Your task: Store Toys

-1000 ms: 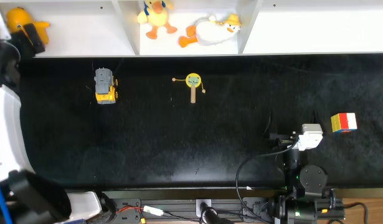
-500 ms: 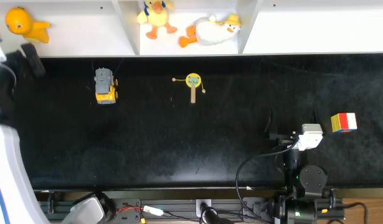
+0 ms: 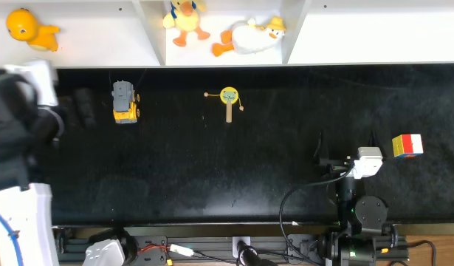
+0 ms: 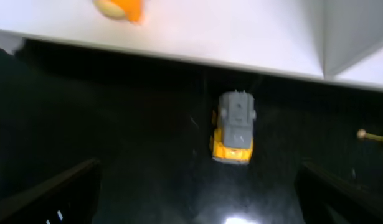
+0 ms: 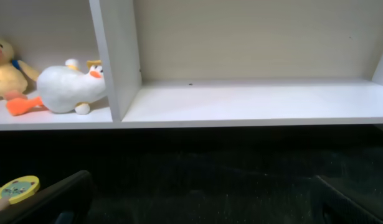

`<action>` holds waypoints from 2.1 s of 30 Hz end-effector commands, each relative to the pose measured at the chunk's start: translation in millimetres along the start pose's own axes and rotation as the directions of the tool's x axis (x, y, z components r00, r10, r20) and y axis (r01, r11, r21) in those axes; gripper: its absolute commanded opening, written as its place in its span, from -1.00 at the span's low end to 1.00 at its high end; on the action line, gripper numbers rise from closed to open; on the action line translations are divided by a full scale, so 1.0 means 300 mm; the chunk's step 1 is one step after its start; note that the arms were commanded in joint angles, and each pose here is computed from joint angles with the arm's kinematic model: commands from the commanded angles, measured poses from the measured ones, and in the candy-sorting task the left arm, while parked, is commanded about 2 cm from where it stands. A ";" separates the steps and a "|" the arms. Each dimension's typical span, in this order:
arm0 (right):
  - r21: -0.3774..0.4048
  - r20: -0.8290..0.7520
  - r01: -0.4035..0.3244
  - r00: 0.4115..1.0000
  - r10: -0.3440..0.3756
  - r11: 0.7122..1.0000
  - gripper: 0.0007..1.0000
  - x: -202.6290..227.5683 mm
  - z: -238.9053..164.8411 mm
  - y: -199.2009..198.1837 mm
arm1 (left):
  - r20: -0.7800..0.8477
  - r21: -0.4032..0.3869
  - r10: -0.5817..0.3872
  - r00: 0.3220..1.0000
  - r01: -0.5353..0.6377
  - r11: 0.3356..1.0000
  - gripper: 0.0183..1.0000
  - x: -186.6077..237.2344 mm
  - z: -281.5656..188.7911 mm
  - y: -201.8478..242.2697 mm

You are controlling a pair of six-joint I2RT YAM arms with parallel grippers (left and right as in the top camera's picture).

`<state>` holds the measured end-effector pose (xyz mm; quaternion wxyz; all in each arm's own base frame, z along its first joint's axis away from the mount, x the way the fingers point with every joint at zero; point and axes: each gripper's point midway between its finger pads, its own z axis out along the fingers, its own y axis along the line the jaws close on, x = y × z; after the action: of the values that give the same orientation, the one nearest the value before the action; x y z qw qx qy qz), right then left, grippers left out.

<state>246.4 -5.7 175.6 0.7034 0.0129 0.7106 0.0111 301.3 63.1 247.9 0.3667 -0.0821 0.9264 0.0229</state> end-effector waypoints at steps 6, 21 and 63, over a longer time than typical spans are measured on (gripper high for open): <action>0.006 -0.001 -0.007 1.000 0.007 1.000 0.99 0.012 0.001 -0.002 | -0.086 -0.051 -0.029 0.996 0.024 0.998 1.00 0.146 0.185 -0.125; 0.006 -0.001 -0.007 1.000 0.007 1.000 0.99 0.012 0.001 -0.002 | -0.203 -0.057 0.006 0.979 -0.018 0.998 1.00 0.260 0.475 -0.177; 0.006 -0.001 -0.007 1.000 0.007 1.000 0.99 0.012 0.001 -0.002 | -0.276 -0.008 0.064 0.959 -0.069 0.998 0.35 0.344 0.697 -0.169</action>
<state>246.4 -5.7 175.6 0.7032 0.0131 0.7108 0.0112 381.6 22.1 35.7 0.2454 -0.0585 0.9669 0.0391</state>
